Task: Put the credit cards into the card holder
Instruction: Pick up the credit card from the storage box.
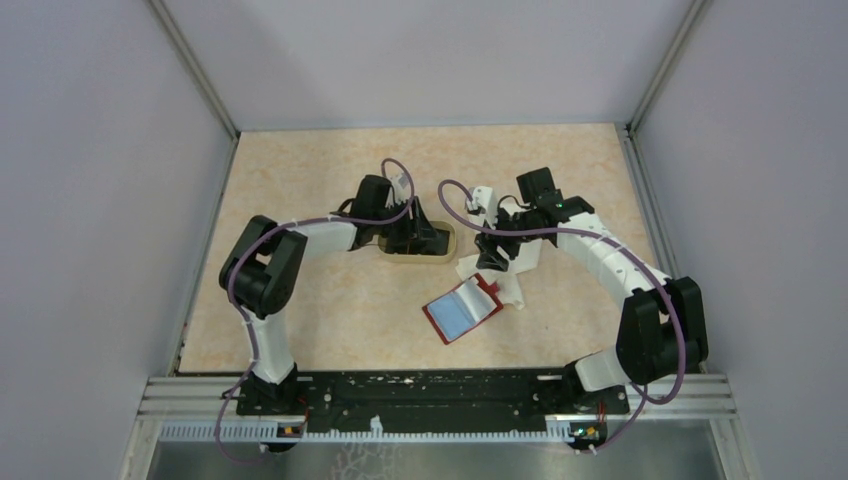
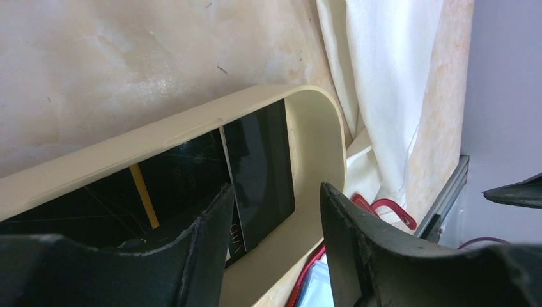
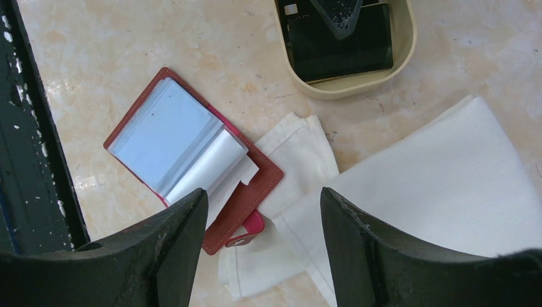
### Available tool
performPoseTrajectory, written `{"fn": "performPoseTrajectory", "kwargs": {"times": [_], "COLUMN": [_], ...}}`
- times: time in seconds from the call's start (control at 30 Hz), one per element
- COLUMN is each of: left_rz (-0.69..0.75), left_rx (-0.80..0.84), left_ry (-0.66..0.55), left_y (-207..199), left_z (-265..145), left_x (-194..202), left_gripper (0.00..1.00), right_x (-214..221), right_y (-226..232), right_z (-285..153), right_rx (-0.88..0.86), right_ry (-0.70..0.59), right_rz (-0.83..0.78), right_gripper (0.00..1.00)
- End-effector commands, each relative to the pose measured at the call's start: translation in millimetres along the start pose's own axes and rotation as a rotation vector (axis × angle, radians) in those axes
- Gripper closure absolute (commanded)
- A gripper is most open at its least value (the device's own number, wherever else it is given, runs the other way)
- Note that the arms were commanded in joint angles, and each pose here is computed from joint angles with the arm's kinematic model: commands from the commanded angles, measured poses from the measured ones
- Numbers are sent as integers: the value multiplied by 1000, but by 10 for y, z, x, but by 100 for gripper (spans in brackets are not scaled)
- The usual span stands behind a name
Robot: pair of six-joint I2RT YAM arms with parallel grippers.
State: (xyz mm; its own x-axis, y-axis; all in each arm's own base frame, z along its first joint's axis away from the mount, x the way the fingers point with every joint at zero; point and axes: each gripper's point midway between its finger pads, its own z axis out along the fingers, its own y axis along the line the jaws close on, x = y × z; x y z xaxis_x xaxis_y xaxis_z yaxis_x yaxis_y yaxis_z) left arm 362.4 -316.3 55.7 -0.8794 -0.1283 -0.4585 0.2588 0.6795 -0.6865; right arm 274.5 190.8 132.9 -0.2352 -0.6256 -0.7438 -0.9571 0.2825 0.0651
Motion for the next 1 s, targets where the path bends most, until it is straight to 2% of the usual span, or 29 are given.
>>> {"fn": "performPoseTrajectory", "kwargs": {"times": [0.0,0.23,0.53,0.7,0.97], "left_rz": [-51,-76,-103,-110,-47], "left_rx": [35,179,257,238,108], "left_ry": [47,15,14,31,48], "left_y": [11,-301,-431,-327,-163], "left_z": [62,-21,-31,86,235], "left_x": [115,43,31,84,102], "left_gripper": [41,43,52,53,50], "right_x": [-188,-185,-190,-188,-187], "right_y": [-50,-41,-40,-31,-28], "right_z": [-98,-97,-107,-102,-103], "right_rx": [32,30,32,28,26], "right_ry": [-56,-56,-59,-59,-59], "right_rz": [-53,-54,-57,-57,-57], "right_gripper": [35,35,35,35,35]}}
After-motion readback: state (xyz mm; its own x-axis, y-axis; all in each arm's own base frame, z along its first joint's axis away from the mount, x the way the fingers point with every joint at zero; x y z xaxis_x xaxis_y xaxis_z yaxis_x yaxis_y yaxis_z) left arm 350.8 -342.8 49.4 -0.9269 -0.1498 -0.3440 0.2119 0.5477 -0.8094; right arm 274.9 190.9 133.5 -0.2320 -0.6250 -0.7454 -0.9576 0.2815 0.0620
